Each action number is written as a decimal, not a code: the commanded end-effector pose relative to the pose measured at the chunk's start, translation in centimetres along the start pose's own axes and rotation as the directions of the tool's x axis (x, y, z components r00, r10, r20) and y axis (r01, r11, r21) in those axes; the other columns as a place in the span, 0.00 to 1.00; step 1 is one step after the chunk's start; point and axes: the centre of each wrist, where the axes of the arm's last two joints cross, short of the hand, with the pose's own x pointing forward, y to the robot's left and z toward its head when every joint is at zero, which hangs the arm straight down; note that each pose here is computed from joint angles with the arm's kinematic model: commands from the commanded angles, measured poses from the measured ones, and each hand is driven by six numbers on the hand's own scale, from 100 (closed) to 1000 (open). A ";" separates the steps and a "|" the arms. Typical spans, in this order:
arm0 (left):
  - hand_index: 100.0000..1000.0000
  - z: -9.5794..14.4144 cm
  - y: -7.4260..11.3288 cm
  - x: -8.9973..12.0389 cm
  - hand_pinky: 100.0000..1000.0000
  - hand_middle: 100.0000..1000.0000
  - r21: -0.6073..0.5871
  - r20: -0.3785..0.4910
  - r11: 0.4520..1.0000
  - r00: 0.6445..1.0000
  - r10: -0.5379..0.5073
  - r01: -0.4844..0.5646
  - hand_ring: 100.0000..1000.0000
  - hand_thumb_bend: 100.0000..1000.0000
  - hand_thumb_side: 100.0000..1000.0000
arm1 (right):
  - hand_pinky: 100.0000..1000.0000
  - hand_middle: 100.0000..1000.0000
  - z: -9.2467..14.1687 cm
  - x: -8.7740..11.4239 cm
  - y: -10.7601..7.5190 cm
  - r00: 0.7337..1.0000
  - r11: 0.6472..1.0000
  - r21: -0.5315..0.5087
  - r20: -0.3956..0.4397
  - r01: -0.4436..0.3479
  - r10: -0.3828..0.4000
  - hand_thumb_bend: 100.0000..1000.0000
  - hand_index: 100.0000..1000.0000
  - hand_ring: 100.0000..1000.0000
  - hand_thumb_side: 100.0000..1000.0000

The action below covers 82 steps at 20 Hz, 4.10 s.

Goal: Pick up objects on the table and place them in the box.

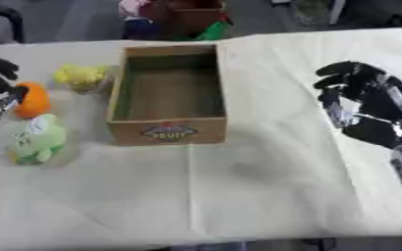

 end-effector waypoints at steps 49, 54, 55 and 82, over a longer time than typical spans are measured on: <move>0.44 -8.0 4.6 5.4 0.53 0.31 -0.037 0.238 0.924 0.902 -0.361 0.380 0.33 0.00 0.14 | 0.57 0.69 -0.4 0.2 0.0 1.000 1.000 0.025 0.015 0.016 -0.016 0.00 0.72 0.67 0.06; 0.45 -11.6 3.6 8.7 0.54 0.32 -0.014 0.298 0.920 0.880 -0.369 0.391 0.34 0.02 0.14 | 0.57 0.68 -1.1 0.3 0.6 0.999 0.998 0.054 0.035 0.029 -0.031 0.00 0.72 0.67 0.06; 0.47 -12.3 3.2 9.4 0.54 0.33 -0.017 0.309 0.916 0.874 -0.375 0.400 0.35 0.05 0.14 | 0.57 0.68 -1.2 0.4 0.6 0.999 0.998 0.058 0.041 0.031 -0.033 0.00 0.72 0.67 0.06; 0.72 -11.4 4.8 10.0 0.72 0.63 0.222 0.317 0.926 0.875 -0.365 0.306 0.62 0.37 0.17 | 0.57 0.68 -1.4 0.3 0.8 0.998 0.996 0.080 0.039 0.037 -0.040 0.00 0.73 0.67 0.06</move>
